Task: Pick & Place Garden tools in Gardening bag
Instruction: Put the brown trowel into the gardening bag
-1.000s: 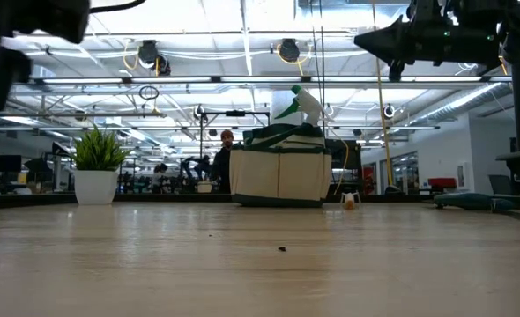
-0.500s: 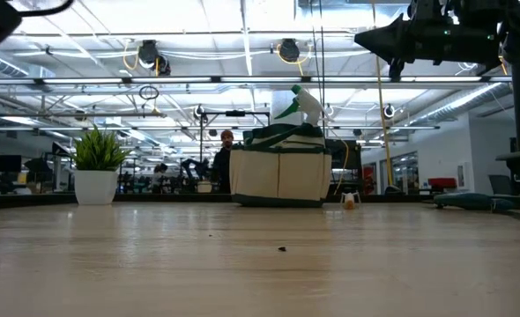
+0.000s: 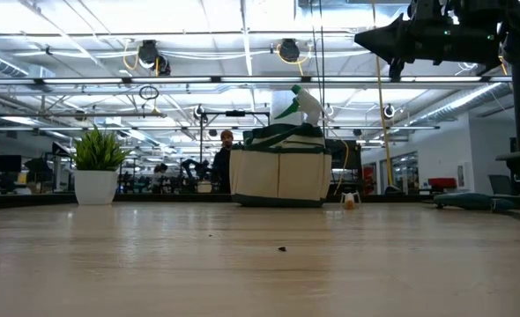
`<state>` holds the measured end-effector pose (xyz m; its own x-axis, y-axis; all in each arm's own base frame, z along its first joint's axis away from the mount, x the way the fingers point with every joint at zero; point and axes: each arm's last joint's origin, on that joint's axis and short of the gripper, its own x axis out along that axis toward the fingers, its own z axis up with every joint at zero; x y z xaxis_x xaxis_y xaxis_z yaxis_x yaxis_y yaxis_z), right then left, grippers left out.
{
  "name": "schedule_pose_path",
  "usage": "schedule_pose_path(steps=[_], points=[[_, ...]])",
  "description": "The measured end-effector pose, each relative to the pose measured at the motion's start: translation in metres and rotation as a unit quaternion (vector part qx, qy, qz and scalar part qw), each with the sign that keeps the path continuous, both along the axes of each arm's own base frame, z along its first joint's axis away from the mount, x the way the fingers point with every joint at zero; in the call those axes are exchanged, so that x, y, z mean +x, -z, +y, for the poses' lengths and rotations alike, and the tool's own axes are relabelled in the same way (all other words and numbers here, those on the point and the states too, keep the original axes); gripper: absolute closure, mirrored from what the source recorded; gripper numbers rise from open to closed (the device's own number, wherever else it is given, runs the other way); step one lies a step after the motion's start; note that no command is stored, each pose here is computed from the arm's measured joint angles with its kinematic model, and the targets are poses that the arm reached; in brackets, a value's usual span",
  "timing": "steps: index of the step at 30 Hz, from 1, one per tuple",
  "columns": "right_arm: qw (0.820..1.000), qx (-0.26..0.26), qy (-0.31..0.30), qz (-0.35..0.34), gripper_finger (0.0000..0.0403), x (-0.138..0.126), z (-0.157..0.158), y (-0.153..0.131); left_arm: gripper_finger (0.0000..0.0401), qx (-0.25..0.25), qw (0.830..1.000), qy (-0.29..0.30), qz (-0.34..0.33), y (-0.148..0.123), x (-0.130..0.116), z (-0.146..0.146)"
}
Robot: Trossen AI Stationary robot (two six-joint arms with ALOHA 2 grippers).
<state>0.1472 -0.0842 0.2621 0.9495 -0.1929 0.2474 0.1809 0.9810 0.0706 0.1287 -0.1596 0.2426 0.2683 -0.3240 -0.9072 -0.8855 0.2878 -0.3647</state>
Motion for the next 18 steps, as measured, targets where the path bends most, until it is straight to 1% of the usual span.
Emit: schedule_pose_path(steps=[4, 8, 13, 18], points=[[1.0, 0.0, 0.0, 0.0, 0.0403, 0.0, 0.0, 0.0, 0.0105, -0.008, 0.999, -0.027, 0.016, 0.0003, -0.0042, -0.0025], [1.0, 0.0, 0.0, 0.0, 0.0403, 0.0, 0.0, 0.0, 0.0105, -0.014, 0.996, -0.079, 0.046, 0.0016, -0.0084, -0.0026], [1.0, 0.0, 0.0, 0.0, 0.0403, 0.0, 0.0, 0.0, 0.0105, -0.031, 0.988, -0.134, 0.064, 0.0014, -0.0089, -0.0037], [1.0, 0.0, 0.0, 0.0, 0.0403, 0.0, 0.0, 0.0, 0.0105, -0.027, 0.985, -0.159, 0.06, 0.0055, -0.0025, -0.0054]])
